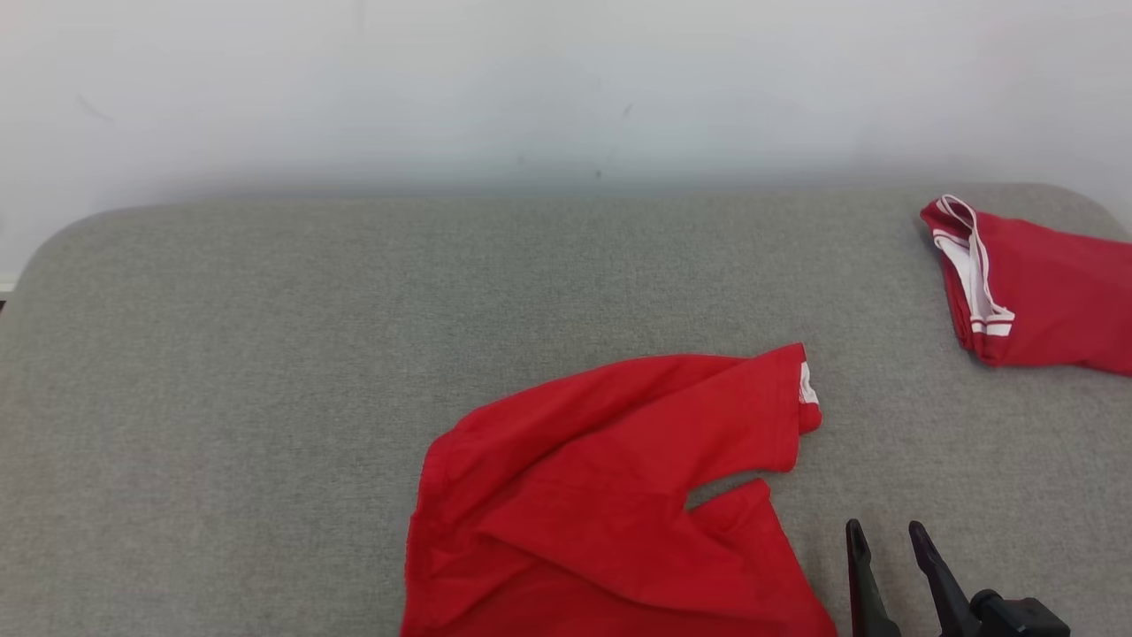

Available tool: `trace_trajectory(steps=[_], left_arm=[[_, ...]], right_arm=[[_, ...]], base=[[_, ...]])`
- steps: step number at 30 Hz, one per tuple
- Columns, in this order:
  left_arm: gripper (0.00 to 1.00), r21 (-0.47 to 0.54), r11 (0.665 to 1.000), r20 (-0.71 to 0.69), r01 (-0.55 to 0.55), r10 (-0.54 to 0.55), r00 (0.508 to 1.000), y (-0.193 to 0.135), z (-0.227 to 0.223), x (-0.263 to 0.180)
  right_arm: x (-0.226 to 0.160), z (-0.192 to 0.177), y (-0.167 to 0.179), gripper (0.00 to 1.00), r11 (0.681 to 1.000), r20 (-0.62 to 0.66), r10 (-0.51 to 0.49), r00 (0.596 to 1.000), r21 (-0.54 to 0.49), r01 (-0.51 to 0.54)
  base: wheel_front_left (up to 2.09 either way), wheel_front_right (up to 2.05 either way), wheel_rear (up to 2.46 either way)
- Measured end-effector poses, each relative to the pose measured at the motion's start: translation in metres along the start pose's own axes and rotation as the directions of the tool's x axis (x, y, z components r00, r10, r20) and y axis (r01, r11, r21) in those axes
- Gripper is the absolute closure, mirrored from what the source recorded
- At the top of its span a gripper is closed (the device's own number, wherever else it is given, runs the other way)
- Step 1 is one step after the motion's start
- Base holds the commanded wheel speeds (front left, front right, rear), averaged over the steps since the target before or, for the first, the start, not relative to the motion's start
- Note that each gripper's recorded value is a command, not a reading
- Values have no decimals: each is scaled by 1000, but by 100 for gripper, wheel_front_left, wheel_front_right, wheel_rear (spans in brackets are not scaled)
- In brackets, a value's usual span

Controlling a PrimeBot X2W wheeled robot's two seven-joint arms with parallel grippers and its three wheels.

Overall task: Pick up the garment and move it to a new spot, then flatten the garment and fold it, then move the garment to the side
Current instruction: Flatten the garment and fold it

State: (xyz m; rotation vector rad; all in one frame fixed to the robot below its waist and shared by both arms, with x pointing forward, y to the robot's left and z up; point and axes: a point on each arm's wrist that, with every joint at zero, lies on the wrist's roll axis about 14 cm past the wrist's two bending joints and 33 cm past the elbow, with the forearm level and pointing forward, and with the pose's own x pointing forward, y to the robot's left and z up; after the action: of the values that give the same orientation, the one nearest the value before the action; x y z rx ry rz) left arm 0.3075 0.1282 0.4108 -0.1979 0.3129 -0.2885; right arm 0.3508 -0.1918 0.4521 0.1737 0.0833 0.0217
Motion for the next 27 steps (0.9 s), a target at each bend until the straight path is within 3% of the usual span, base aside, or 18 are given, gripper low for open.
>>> trace_trajectory(steps=[11,18,27], left_arm=[[0,-16,998,173,-68,70,982,11,36,-7],[0,19,986,324,-165,150,934,32,84,-13],[0,47,962,389,-268,229,892,53,103,-25]], right_arm=[[-4,5,5,0,999,12,30,999,-16,-29],[-6,-5,4,0,998,-27,49,998,-40,-50],[10,-14,16,0,988,-99,112,989,-93,-121]], base=[[0,0,0],[0,0,0],[0,0,0]])
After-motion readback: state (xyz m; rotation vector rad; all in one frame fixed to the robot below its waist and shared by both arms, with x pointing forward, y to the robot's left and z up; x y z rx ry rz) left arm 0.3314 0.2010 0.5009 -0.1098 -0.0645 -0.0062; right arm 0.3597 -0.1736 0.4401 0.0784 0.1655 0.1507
